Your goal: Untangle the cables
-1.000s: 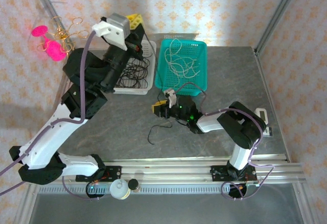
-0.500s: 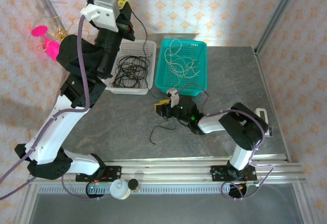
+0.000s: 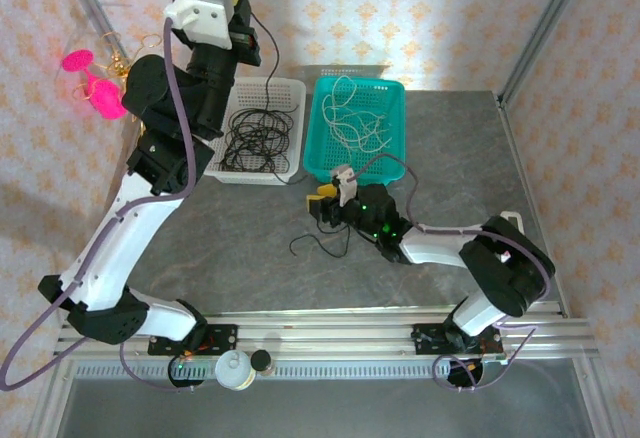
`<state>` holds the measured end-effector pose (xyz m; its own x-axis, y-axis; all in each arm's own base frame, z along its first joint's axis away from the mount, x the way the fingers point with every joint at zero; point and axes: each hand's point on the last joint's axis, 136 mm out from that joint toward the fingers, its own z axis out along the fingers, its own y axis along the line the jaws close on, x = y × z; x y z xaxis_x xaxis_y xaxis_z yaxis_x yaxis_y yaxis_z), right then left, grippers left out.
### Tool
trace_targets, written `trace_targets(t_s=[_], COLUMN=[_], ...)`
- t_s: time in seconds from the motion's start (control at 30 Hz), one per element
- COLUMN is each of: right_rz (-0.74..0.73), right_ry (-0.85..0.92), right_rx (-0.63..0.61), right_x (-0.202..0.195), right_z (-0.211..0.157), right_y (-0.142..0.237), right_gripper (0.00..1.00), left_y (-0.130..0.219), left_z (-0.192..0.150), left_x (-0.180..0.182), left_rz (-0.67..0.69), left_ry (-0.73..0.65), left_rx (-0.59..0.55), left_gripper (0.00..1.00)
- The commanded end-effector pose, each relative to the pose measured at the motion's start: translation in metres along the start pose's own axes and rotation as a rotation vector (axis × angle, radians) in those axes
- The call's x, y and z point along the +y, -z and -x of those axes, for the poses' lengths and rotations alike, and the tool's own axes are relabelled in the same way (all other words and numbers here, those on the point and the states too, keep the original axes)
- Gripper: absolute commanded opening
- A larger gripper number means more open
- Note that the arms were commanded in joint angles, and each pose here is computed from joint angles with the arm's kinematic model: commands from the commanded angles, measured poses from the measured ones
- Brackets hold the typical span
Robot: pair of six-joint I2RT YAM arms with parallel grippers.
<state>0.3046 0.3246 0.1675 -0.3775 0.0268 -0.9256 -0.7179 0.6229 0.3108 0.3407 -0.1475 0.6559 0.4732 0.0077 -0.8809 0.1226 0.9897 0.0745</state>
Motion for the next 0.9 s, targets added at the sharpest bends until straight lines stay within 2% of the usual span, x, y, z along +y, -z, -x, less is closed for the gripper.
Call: trace_targets(t_s=[0.0, 0.17, 0.33, 0.63, 0.87], right_rz=[-0.059, -0.027, -0.08, -0.183, -0.229], right_ry=[0.04, 0.016, -0.028, -0.121, -0.167], right_rx=[-0.024, -0.028, -0.001, 0.036, 0.059], right_x=[-0.006, 0.004, 0.0, -0.016, -0.024], right_z=[0.009, 0.018, 0.018, -0.014, -0.031], right_y=[0.011, 0.023, 0.043, 0.092, 0.107], right_gripper=[0.51, 0.54, 0.52, 0.52, 0.52], left_y=[-0.007, -0.023, -0.046, -0.087, -0.08], left_z=[0.009, -0.015, -0.061, -0.21, -0.325], left_x=[0.011, 0.024, 0.044, 0.093, 0.098], left_rz=[0.035, 0.062, 0.095, 0.182, 0.204], left_ry=[-0.025, -0.033, -0.044, -0.048, 0.004], left_rx=[-0.042, -0.009, 0.059, 0.295, 0.456], left_gripper=[0.0, 0.0, 0.0, 0.0, 0.0])
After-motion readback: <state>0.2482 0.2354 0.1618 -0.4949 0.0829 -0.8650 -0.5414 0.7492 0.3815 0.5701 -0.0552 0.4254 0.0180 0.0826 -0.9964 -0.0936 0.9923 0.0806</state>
